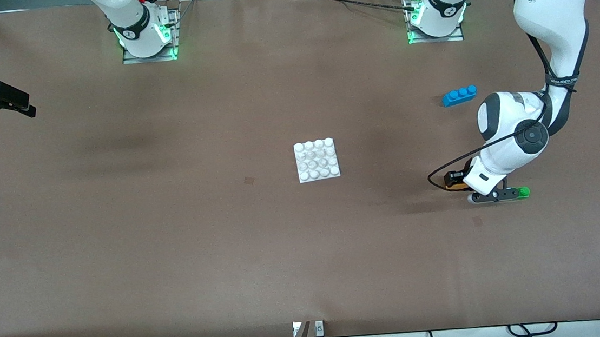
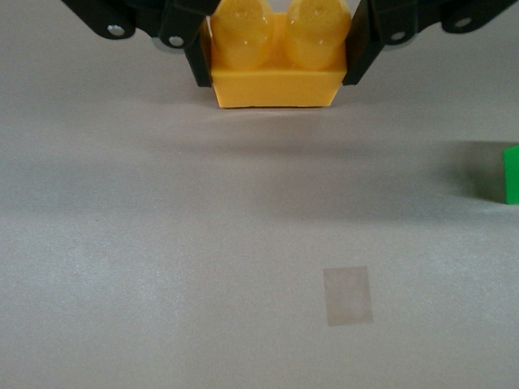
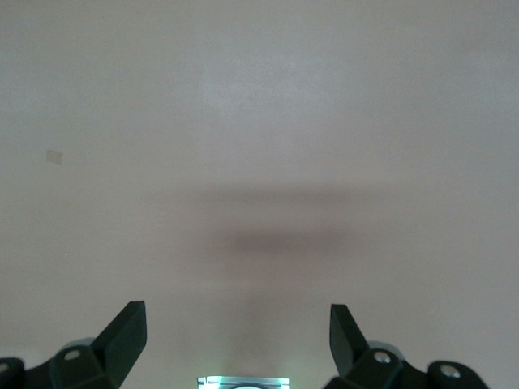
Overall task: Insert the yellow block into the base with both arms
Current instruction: 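Lift the yellow brick and carry it over the white plate, then lower and press the yellow brick onto the plate studs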
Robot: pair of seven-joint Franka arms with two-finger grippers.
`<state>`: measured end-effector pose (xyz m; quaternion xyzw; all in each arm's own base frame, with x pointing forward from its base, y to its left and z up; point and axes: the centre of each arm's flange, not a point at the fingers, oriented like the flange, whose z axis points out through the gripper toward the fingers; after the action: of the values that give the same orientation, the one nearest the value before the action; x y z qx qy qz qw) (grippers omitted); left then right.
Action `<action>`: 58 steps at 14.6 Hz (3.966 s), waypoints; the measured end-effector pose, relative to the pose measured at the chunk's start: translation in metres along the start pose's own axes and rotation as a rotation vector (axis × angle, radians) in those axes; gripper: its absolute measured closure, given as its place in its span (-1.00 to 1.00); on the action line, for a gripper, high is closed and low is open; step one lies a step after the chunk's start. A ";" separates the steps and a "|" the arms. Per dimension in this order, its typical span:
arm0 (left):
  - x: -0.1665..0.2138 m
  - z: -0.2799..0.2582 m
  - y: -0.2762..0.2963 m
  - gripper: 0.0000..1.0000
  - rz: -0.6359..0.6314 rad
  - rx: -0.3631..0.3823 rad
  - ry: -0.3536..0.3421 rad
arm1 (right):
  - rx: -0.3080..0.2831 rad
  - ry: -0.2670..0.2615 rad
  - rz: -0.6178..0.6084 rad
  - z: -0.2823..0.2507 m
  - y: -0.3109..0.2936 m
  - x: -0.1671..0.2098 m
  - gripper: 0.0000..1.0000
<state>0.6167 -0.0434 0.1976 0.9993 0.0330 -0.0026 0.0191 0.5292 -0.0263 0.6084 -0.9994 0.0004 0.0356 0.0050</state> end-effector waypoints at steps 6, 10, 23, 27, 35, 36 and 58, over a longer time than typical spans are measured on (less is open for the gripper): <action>-0.020 -0.035 0.072 -0.37 0.051 0.035 -0.116 | 0.000 0.000 -0.001 0.000 -0.001 0.000 -1.00; -0.053 -0.067 0.171 -0.37 0.025 0.005 -0.124 | 0.000 0.000 0.000 0.000 0.000 0.000 -1.00; -0.120 -0.032 0.392 -0.37 -0.134 -0.085 -0.026 | 0.000 -0.003 0.001 0.000 0.000 0.000 -1.00; -0.124 -0.013 0.398 -0.37 -0.124 -0.089 -0.026 | 0.000 -0.003 0.001 -0.001 0.000 0.000 -1.00; -0.137 -0.007 0.397 -0.37 -0.101 -0.061 -0.051 | 0.000 -0.003 0.001 -0.001 0.000 -0.001 -1.00; -0.139 -0.006 0.396 -0.37 -0.100 -0.058 -0.053 | 0.000 -0.003 0.001 -0.001 0.000 -0.001 -1.00; -0.146 0.011 0.398 -0.37 -0.113 -0.058 -0.055 | 0.001 -0.004 0.008 0.000 0.003 -0.001 -1.00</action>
<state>0.4973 -0.4506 0.2024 0.9944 0.0889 -0.0302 0.0489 0.5287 -0.0290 0.6087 -0.9993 0.0044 0.0375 0.0053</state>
